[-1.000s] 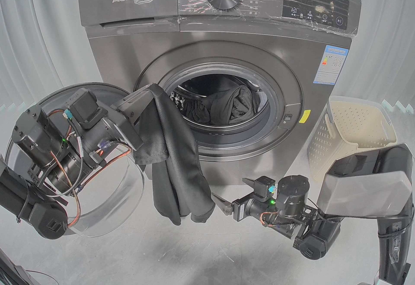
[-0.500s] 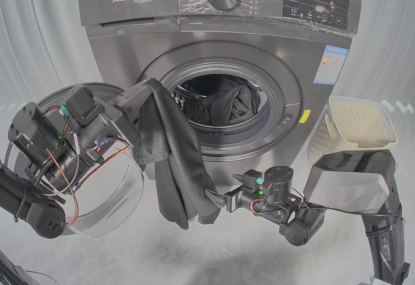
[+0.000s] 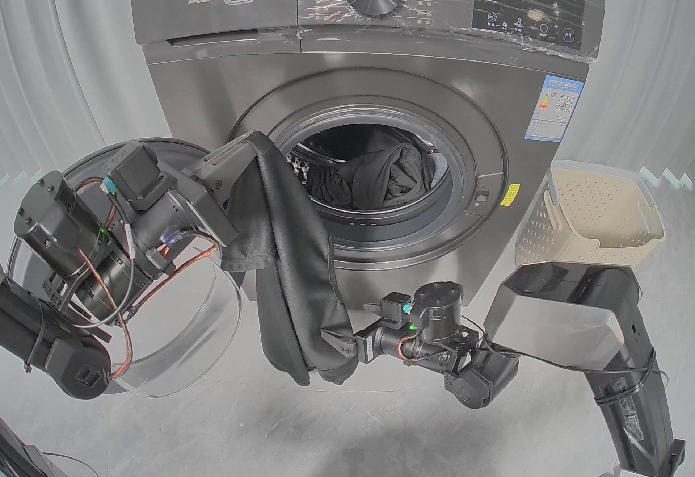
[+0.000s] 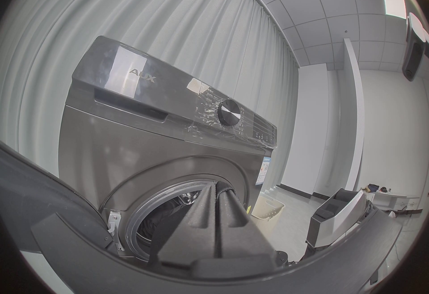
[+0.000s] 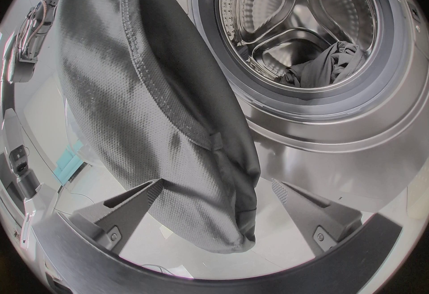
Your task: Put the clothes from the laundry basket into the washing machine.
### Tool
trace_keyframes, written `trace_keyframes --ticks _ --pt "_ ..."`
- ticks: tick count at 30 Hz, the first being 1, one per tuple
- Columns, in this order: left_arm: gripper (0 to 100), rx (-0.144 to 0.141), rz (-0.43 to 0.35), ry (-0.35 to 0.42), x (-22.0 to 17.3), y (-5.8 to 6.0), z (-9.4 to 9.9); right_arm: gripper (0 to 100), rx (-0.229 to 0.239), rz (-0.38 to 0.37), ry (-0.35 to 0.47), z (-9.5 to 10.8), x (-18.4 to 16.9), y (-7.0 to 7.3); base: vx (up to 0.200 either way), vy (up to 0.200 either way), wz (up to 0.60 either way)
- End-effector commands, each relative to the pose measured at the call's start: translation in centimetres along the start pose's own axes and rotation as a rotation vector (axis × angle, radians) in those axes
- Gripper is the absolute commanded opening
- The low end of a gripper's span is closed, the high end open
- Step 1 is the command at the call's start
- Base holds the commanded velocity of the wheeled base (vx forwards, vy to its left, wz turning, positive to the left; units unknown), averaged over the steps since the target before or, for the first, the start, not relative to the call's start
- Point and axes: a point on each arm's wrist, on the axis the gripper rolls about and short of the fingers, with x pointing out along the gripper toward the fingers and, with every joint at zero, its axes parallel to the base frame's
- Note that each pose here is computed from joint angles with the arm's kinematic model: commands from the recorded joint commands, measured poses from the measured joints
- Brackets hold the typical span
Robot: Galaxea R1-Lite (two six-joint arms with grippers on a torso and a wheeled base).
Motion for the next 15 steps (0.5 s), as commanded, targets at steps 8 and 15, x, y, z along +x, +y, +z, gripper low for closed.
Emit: trace_keyframes --ticks 8,15 --pt "0 -0.002 0.000 0.001 0.0 0.0 -0.1 0 -0.004 0.049 -0.027 -0.6 2.4 1.2 0.000 0.000 0.00" --pt "0 -0.003 0.004 0.008 0.0 0.1 -0.2 0 0.004 0.063 -0.053 -1.1 2.7 1.7 0.000 0.000 0.00"
